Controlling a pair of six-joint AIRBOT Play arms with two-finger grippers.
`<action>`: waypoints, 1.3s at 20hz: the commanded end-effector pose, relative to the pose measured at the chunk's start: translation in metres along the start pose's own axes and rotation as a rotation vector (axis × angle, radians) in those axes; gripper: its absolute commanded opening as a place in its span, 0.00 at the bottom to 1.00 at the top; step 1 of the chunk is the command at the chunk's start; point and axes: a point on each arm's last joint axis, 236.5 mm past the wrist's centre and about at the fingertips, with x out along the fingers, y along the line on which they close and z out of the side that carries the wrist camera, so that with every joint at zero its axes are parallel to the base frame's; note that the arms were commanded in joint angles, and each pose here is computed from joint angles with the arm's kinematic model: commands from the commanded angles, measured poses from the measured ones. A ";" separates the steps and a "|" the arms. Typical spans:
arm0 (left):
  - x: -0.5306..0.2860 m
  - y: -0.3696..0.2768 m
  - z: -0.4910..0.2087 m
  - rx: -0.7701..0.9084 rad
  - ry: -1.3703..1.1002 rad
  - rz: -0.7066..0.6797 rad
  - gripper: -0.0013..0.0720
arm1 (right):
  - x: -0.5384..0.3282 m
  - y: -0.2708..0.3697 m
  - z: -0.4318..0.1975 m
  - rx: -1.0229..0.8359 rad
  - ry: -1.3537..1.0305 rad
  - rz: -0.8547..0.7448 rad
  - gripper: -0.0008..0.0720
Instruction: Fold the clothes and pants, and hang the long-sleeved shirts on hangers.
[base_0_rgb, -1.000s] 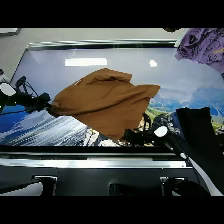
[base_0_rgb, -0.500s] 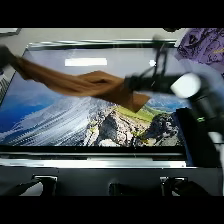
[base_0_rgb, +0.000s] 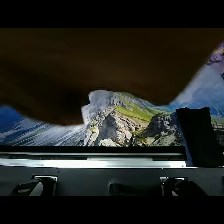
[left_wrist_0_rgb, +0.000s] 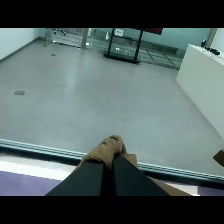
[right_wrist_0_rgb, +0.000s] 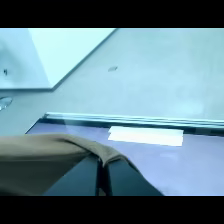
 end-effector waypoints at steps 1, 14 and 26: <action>-0.037 0.006 -0.005 -0.025 0.027 0.053 0.04 | -0.035 -0.017 0.000 0.008 0.005 -0.077 0.06; 0.243 0.108 -0.300 -0.021 0.784 0.150 0.04 | 0.253 -0.118 -0.234 -0.133 0.605 -0.350 0.06; 0.343 0.095 -0.551 -0.019 0.980 0.091 0.04 | 0.347 -0.190 -0.478 -0.041 0.904 -0.529 0.06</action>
